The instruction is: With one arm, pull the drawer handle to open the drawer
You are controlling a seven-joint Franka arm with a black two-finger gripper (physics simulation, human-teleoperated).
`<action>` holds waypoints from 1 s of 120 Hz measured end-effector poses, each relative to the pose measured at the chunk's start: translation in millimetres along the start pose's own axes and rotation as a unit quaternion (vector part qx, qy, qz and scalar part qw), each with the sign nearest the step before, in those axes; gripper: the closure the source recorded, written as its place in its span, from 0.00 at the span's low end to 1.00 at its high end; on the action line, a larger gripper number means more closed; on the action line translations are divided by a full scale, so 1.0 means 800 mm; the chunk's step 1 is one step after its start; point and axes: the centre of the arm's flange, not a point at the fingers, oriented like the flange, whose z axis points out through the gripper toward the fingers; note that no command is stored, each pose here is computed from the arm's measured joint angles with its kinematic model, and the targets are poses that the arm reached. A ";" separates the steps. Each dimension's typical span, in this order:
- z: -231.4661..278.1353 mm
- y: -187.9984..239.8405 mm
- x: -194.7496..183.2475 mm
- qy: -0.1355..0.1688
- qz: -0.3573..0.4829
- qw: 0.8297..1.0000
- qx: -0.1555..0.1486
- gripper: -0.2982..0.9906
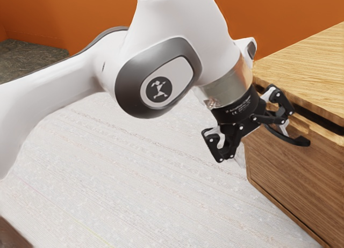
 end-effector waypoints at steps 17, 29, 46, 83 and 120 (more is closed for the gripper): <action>-0.014 -0.025 -0.003 -0.004 0.003 1.000 0.002 0.23; -0.022 -0.045 0.002 -0.002 0.001 1.000 0.004 0.23; -0.033 -0.074 0.005 -0.001 0.002 1.000 0.006 0.23; -0.061 -0.133 -0.007 -0.009 0.009 1.000 0.003 0.23; -0.077 -0.187 -0.031 0.004 0.015 1.000 0.008 0.23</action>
